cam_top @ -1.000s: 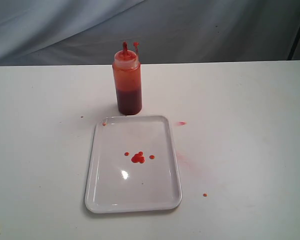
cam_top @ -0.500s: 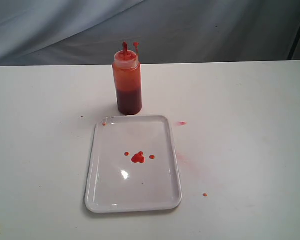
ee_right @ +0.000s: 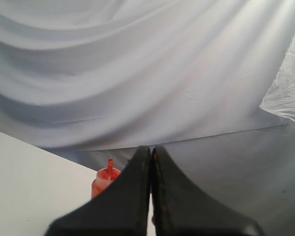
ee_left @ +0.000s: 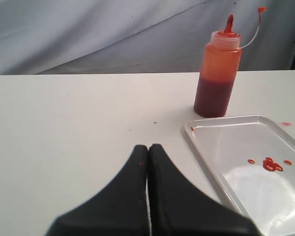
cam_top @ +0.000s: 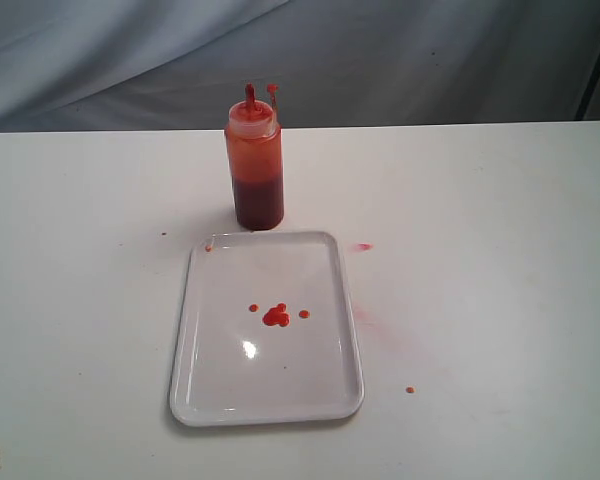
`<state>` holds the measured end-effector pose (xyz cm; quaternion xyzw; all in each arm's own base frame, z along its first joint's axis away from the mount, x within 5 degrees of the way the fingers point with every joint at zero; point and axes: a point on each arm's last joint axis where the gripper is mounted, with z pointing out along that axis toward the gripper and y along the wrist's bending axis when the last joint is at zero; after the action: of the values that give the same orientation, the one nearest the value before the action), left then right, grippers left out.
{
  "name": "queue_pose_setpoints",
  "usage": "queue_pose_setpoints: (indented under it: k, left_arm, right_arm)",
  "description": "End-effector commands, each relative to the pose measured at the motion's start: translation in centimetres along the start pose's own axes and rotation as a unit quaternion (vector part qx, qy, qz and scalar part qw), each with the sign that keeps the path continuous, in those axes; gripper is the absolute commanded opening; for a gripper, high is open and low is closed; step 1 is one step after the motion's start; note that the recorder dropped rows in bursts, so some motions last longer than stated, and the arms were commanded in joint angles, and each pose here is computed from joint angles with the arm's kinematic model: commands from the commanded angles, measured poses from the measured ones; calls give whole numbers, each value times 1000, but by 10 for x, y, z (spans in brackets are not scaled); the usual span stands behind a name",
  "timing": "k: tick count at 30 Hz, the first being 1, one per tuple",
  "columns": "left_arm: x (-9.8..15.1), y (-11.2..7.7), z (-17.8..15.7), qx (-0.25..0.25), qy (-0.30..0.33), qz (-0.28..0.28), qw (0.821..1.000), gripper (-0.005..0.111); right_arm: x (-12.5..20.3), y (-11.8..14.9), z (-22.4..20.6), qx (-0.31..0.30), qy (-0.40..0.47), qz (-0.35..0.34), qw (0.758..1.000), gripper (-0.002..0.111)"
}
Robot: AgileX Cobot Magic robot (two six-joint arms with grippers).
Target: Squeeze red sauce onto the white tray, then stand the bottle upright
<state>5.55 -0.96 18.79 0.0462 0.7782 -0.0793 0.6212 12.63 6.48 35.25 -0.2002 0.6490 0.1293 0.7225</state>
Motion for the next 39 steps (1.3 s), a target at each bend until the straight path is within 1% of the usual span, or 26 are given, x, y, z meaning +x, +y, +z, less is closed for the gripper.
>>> queue_pose_setpoints:
  k: [1, 4, 7, 11, 18, 21, 39]
  left_arm:
    - [2, 1, 1, -3, 7, 5, 1000, 0]
    - [2, 2, 0, -15, 5, 11, 1000, 0]
    - [2, 6, 0, -45, 1, -11, 999, 0]
    - [2, 11, -1, -96, -2, -22, 995, 0]
    - [2, 17, -3, -148, -6, -30, 988, 0]
    - [1, 17, -4, -152, -17, -30, 988, 0]
    - [0, 17, -4, -152, -19, -30, 988, 0]
  right_arm:
    - [0, -1, 0, 3, -4, 3, 1000, 0]
    - [0, -1, 0, 3, -4, 3, 1000, 0]
    - [0, -1, 0, 3, -4, 3, 1000, 0]
    - [0, -1, 0, 3, -4, 3, 1000, 0]
    - [0, -1, 0, 3, -4, 3, 1000, 0]
    - [0, -1, 0, 3, -4, 3, 1000, 0]
    - [0, -1, 0, 3, -4, 3, 1000, 0]
